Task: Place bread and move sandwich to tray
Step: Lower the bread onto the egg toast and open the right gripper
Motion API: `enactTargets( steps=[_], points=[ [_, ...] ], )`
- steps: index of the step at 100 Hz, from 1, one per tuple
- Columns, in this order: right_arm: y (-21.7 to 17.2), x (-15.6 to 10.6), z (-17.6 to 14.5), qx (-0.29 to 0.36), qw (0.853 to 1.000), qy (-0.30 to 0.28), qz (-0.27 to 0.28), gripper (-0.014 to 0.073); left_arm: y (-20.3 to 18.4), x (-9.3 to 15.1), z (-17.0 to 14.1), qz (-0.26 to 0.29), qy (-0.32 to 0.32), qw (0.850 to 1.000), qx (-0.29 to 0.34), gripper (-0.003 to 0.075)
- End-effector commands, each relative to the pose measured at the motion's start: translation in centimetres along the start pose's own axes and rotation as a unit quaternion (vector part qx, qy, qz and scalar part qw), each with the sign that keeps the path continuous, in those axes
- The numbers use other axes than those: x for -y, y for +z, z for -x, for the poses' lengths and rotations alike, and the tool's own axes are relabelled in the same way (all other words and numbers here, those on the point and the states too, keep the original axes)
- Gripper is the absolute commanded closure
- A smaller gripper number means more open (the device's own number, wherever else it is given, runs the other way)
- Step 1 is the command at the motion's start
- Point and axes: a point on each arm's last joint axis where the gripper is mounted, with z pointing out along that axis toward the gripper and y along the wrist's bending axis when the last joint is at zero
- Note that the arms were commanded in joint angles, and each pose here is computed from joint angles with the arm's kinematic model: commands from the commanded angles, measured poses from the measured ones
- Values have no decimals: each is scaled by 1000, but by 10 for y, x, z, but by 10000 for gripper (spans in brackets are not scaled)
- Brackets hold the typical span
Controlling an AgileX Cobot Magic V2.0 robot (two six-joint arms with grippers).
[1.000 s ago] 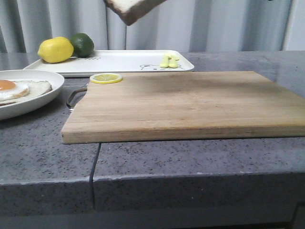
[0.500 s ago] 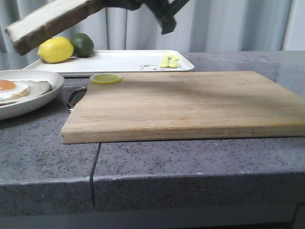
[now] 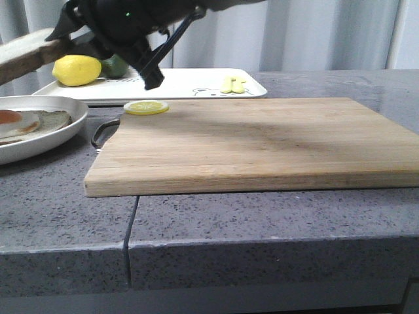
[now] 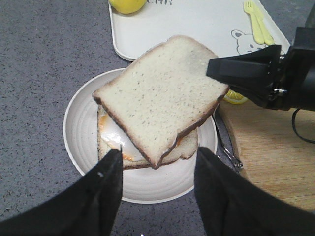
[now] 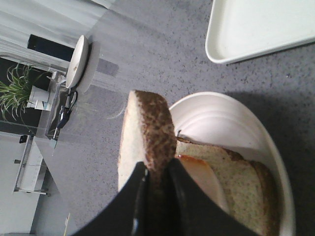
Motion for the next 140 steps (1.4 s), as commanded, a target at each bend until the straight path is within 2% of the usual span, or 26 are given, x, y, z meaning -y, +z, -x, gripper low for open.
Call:
enactTargets(
  steps=[1,74,108,140],
  points=[
    [-13,-35,8,13,998,21,58,656,-6,3,15,-8,-6,999,48,407],
    [2,-15,2,12,999,35,24,645,-6,3,15,-8,-6,999,48,407],
    [2,-14,2,11,1000,18,17,399,-6,3,15,-8,-6,999,48,407],
    [2,-13,1,-4,1000,-12,19,278,-6,3,15,-8,-6,999,48,407]
  ],
)
